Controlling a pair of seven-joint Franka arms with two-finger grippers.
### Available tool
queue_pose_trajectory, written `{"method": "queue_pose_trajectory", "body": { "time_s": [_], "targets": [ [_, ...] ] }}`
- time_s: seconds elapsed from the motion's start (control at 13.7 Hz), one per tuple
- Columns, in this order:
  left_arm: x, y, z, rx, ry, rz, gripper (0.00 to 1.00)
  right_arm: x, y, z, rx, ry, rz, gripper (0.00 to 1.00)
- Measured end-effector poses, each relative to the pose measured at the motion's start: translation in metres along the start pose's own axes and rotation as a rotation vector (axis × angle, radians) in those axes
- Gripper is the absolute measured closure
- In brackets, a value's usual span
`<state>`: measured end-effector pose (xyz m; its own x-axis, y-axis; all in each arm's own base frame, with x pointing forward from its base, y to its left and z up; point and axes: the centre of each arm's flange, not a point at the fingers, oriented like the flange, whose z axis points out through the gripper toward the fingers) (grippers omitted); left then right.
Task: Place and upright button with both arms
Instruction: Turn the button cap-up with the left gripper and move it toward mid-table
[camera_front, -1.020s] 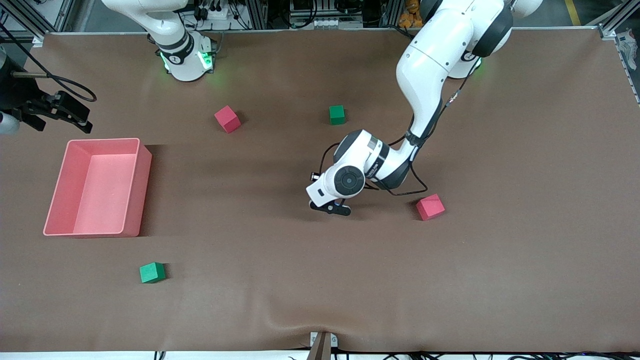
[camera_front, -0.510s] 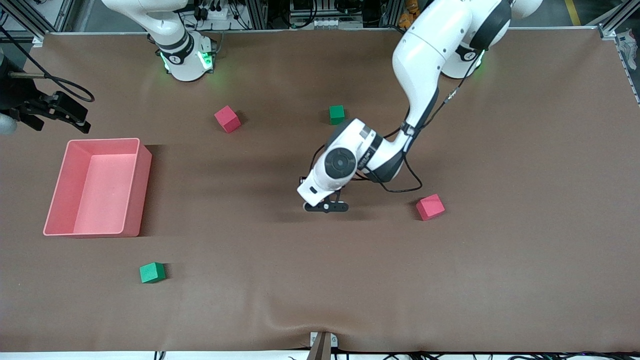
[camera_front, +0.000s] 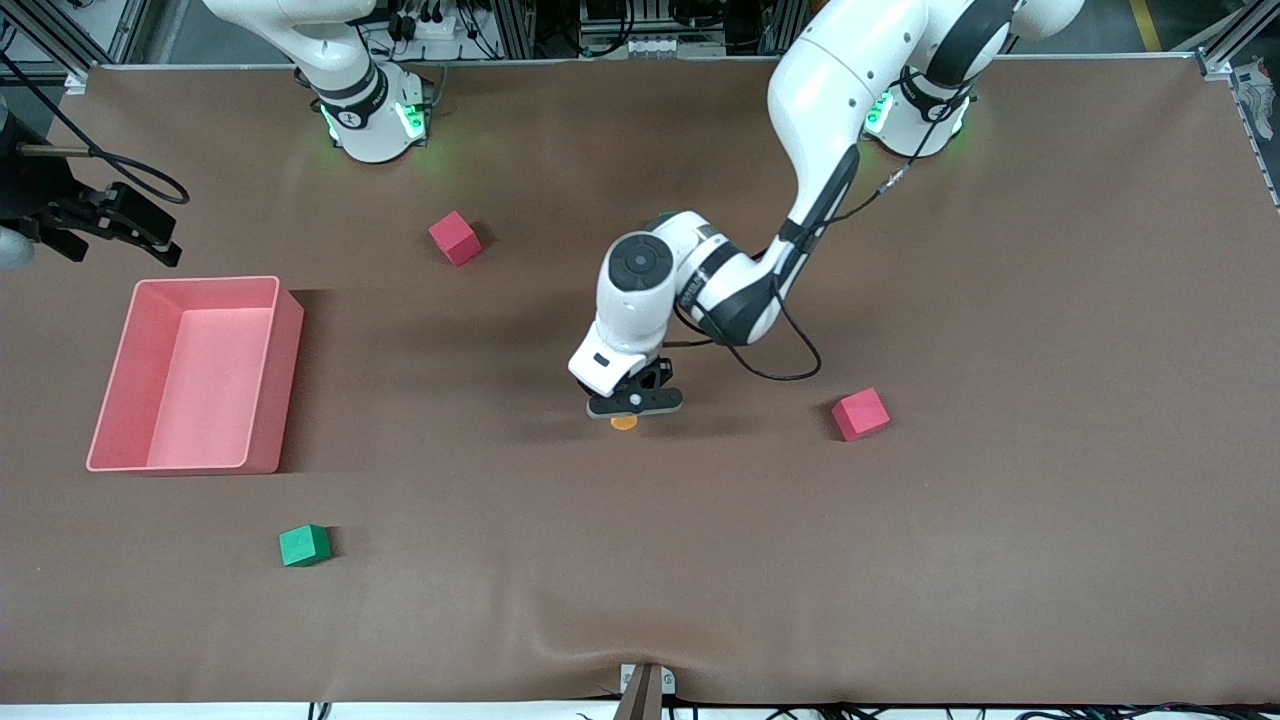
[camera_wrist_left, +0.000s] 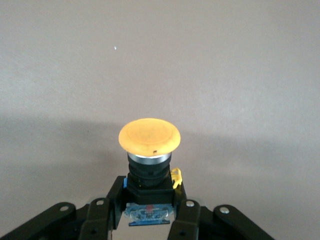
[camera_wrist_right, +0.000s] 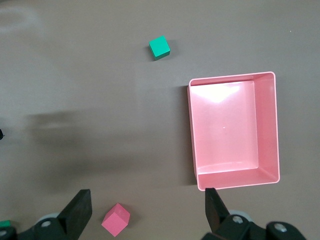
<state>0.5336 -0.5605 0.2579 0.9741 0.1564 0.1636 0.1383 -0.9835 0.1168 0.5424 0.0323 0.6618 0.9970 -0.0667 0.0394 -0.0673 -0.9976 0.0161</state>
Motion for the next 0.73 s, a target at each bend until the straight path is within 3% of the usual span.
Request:
{"method": "queue_pose_trajectory", "body": {
  "time_s": [0.51,0.73],
  "targets": [
    [-0.050,0.027,0.009,0.092,0.340,-0.033,0.58,0.000,0.000,0.000,0.000,-0.001,0.000,0.00],
    [-0.060,0.031,0.022,0.059,0.390,0.015,0.58,0.001,-0.001,0.002,0.000,-0.003,-0.001,0.00]
  ]
}}
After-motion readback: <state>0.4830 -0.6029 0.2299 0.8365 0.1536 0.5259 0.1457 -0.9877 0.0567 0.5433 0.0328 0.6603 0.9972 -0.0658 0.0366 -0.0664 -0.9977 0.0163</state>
